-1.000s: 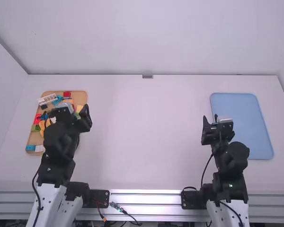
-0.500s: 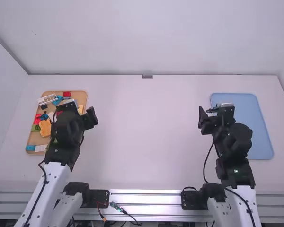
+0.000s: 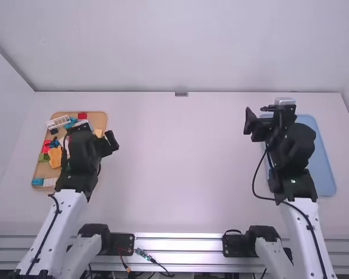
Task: Assemble lego blocks to make yellow taxi
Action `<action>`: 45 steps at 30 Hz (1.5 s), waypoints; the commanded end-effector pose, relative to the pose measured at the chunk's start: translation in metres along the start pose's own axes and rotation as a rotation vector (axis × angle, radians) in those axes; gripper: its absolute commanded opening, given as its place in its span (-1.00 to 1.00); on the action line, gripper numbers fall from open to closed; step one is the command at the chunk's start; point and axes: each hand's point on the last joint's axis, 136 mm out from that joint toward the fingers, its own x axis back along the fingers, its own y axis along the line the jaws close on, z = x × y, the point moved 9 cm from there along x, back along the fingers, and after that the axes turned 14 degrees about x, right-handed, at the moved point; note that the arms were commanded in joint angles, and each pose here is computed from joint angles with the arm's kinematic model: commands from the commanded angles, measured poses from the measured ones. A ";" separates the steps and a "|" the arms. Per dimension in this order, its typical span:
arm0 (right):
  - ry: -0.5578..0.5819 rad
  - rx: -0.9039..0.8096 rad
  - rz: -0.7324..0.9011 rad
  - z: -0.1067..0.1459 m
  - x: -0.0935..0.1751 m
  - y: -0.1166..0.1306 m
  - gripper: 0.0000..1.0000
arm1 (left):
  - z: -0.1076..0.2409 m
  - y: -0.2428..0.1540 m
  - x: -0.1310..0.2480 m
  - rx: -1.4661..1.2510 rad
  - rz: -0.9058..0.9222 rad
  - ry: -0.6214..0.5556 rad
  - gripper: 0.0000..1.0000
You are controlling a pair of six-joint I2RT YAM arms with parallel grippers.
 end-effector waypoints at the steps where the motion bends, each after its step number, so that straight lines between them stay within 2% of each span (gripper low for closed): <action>1: 0.017 -0.005 0.003 0.000 -0.007 -0.002 0.88 | -0.015 0.005 -0.005 -0.011 -0.054 -0.021 0.98; 4: 0.050 -0.009 -0.008 0.009 -0.020 -0.001 0.98 | -0.029 0.018 -0.013 0.022 -0.138 -0.019 0.98; 11: 0.110 -0.016 -0.022 0.026 -0.043 0.000 0.98 | -0.056 0.041 -0.010 0.078 -0.350 -0.151 0.98; 15: 0.153 -0.023 -0.031 0.037 -0.054 0.001 0.98 | -0.069 0.046 -0.005 0.021 -0.361 -0.147 0.98; 20: 0.188 -0.001 -0.043 0.048 -0.065 0.002 0.98 | -0.096 0.078 -0.002 0.094 -0.488 -0.140 0.98; 22: 0.188 -0.001 -0.044 0.049 -0.067 0.002 0.98 | -0.106 0.092 -0.005 0.100 -0.483 -0.064 0.98; 25: 0.179 -0.002 -0.045 0.047 -0.067 0.003 0.98 | -0.121 0.114 -0.016 0.110 -0.433 0.099 0.98; 27: 0.180 0.001 -0.051 0.047 -0.067 0.005 0.98 | -0.132 0.138 -0.027 0.153 -0.461 0.222 0.98; 29: 0.180 0.004 -0.057 0.047 -0.067 0.007 0.98 | -0.135 0.150 -0.033 0.172 -0.487 0.293 0.98; 30: 0.177 0.006 -0.060 0.046 -0.068 0.008 0.98 | -0.136 0.164 -0.041 0.182 -0.503 0.388 0.98; 33: 0.167 0.007 -0.059 0.044 -0.068 0.008 0.99 | -0.134 0.185 -0.057 0.173 -0.475 0.549 0.98; 39: 0.154 0.007 -0.050 0.043 -0.068 0.006 0.98 | -0.128 0.212 -0.096 0.144 -0.468 0.668 0.98; 45: 0.152 0.007 -0.049 0.042 -0.068 0.006 0.98 | -0.116 0.209 -0.122 0.003 -0.308 0.678 1.00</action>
